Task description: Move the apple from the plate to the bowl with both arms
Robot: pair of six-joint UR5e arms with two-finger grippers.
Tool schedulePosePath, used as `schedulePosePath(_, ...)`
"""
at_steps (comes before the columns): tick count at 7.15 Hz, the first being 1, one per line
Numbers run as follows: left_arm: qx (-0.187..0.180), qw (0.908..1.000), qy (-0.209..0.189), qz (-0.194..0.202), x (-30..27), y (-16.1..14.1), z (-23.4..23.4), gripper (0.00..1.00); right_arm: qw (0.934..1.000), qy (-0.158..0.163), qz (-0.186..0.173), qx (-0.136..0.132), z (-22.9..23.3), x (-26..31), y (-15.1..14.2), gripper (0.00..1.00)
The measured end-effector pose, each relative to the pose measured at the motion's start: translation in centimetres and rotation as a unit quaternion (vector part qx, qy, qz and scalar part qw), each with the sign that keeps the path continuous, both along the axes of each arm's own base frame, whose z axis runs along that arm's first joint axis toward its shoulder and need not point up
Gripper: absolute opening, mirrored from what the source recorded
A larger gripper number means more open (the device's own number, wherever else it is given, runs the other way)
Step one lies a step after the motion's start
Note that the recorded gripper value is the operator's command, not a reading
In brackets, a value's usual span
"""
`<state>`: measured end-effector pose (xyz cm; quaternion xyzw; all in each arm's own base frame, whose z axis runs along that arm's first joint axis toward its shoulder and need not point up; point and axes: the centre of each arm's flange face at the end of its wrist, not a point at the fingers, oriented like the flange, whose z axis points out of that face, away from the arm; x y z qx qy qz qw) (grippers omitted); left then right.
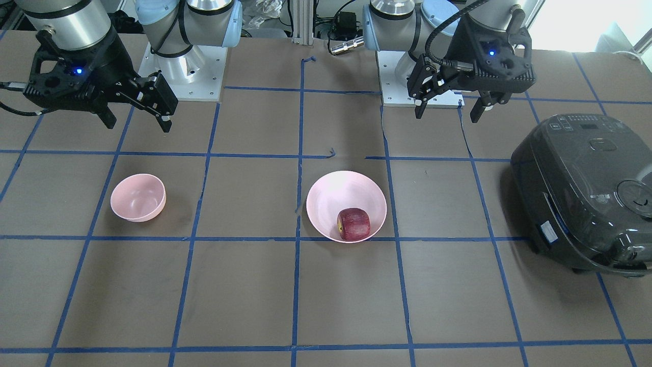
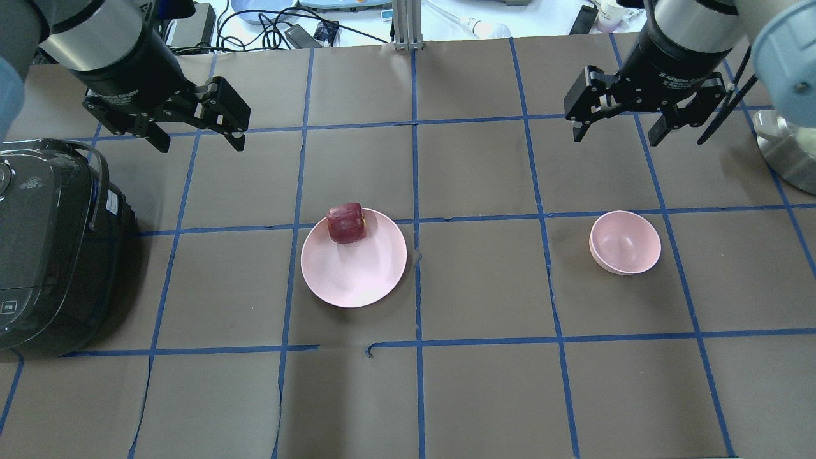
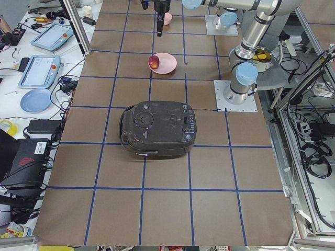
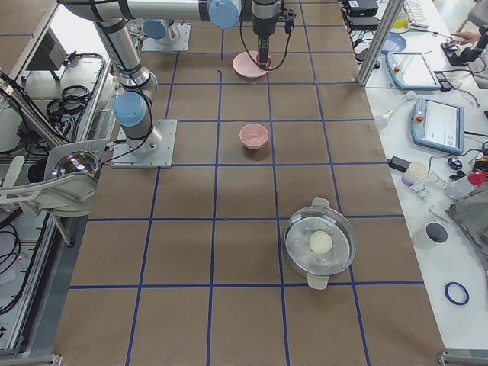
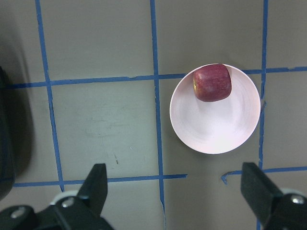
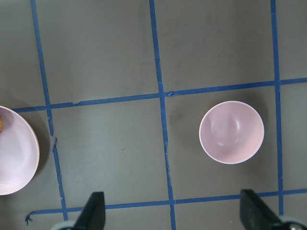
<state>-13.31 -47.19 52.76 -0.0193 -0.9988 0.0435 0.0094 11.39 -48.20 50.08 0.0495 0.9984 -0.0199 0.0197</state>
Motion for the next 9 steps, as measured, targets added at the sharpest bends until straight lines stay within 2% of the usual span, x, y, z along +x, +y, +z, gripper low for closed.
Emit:
schedulePosePath(3,-0.001,1.0,0.002,0.001,0.0,0.1,0.2,1.0,0.9999,0.0,0.008,0.011,0.1,1.0,0.7,1.0)
schedulePosePath(6,-0.003,1.0,0.0,-0.001,0.1,0.1,0.4,1.0,0.9999,0.002,0.01,0.007,0.5,1.2,1.0,1.0)
schedulePosePath(9,-0.002,1.0,-0.005,-0.002,0.2,0.2,0.4,1.0,0.9997,0.022,0.01,0.009,0.4,0.8,1.1,1.0)
